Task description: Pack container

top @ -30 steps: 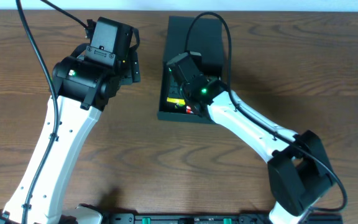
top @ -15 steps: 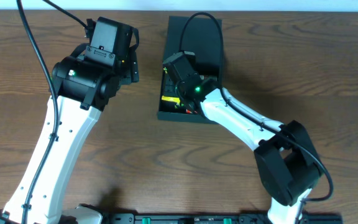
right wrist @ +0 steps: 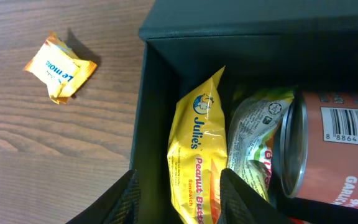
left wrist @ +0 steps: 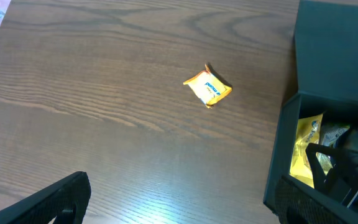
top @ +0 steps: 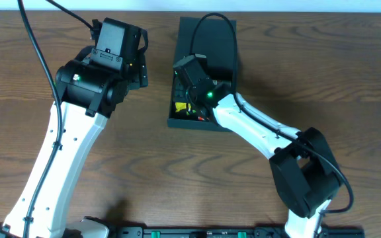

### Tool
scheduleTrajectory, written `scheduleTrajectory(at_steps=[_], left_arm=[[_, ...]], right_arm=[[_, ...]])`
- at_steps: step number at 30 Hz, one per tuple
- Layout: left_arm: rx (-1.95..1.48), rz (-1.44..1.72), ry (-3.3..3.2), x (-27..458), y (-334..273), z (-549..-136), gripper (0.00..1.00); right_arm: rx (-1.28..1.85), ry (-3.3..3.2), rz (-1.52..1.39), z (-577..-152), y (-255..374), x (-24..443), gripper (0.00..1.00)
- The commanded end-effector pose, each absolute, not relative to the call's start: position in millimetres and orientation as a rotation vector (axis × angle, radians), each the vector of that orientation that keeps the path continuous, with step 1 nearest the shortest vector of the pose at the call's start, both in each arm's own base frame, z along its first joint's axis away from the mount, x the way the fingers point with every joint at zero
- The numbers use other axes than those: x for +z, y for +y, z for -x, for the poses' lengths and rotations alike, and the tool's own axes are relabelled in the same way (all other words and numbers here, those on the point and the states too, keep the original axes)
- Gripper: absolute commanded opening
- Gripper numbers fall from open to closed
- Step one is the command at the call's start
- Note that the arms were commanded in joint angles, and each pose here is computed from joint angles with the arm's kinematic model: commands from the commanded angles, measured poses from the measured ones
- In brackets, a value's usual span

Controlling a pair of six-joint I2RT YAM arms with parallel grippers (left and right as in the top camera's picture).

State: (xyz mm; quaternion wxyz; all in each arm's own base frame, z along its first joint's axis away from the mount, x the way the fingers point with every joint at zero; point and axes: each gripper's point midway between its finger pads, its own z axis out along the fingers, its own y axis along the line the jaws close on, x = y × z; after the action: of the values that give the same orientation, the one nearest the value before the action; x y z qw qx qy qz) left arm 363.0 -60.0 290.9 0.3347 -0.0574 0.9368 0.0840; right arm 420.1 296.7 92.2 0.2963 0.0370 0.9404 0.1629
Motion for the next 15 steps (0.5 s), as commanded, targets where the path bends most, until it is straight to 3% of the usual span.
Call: scheduleTrajectory(at_steps=[1,3,8,12,15], left_arm=[[0.249,0.151,2.409,302.1,-53.6,-364.1,0.95],[0.284,0.169,2.382,305.5,-48.8,-367.6,0.95],[0.278,0.290,2.347,306.6,-37.8,-375.3,0.95],[0.247,0.430,2.310,308.6,-24.9,-379.2,0.95],[0.248,0.438,2.306,308.0,-22.8,-381.8,0.95]], right_arm=[[0.445,2.436,-0.071,-442.0,296.2,126.9,0.41],[0.430,2.418,-0.066,-452.8,288.6,159.0,0.42],[0.249,2.398,-0.109,-472.0,235.6,226.0,0.58],[0.071,2.391,-0.232,-478.4,170.5,258.2,0.95],[-0.001,2.447,-0.291,-469.2,133.0,263.4,0.99]])
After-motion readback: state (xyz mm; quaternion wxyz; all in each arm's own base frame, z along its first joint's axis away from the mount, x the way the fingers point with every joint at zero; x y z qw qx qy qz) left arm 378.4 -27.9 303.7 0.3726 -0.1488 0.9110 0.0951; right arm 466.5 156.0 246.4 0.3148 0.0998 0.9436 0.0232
